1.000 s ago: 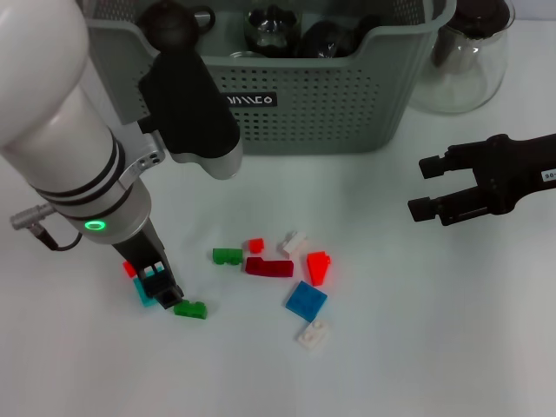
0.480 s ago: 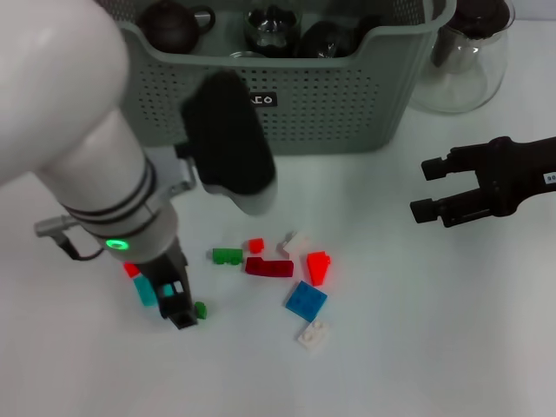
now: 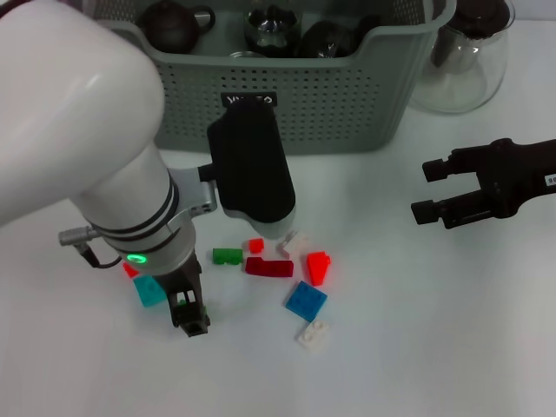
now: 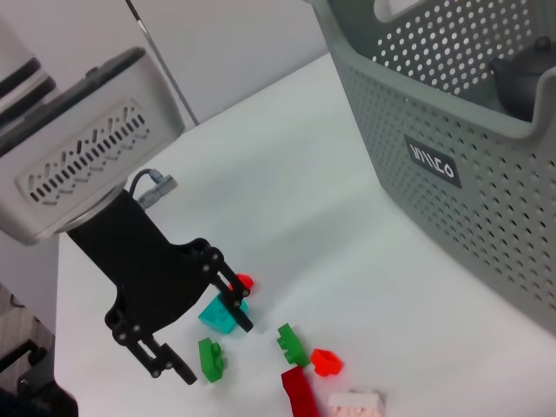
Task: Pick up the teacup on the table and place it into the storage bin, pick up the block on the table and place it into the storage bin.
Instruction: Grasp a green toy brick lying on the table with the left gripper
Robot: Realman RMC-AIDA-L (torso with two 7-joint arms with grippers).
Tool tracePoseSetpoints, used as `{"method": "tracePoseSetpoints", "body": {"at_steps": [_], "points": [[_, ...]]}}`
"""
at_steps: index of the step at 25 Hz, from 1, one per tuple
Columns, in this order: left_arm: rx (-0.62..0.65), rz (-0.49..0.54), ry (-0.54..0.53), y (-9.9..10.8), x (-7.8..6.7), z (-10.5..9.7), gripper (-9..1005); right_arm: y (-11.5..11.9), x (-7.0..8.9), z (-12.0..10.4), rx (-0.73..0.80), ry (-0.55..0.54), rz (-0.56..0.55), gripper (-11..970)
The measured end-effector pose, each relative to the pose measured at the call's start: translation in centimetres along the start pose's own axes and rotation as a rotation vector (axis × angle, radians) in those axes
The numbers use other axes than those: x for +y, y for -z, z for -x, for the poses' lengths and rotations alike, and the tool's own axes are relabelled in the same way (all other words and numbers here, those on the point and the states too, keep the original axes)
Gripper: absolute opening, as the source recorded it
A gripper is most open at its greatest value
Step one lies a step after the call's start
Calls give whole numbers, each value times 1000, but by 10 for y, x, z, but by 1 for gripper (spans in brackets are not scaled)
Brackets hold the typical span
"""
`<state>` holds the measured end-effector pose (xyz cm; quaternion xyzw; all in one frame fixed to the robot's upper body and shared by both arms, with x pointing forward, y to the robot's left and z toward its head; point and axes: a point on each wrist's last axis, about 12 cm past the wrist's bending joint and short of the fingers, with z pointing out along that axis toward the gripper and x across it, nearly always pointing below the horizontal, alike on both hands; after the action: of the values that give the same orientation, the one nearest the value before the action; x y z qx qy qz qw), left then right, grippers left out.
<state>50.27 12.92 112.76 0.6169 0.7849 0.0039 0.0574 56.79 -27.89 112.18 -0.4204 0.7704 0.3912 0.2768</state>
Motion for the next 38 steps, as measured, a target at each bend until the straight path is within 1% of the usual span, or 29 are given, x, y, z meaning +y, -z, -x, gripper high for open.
{"method": "tracePoseSetpoints", "body": {"at_steps": [10, 20, 26, 38], "points": [[0, -12, -51, -5, -2, -4, 675, 1, 0, 0, -8, -8, -4, 914], [0, -14, -58, -8, -1, -5, 668, 2, -1, 0, -16, -12, -10, 914], [3, -15, -61, -9, 0, -6, 465, 2, -1, 1, -21, -9, -13, 914], [14, -27, -64, -12, 0, -7, 390, 2, -1, 1, -20, -6, -13, 915]]}}
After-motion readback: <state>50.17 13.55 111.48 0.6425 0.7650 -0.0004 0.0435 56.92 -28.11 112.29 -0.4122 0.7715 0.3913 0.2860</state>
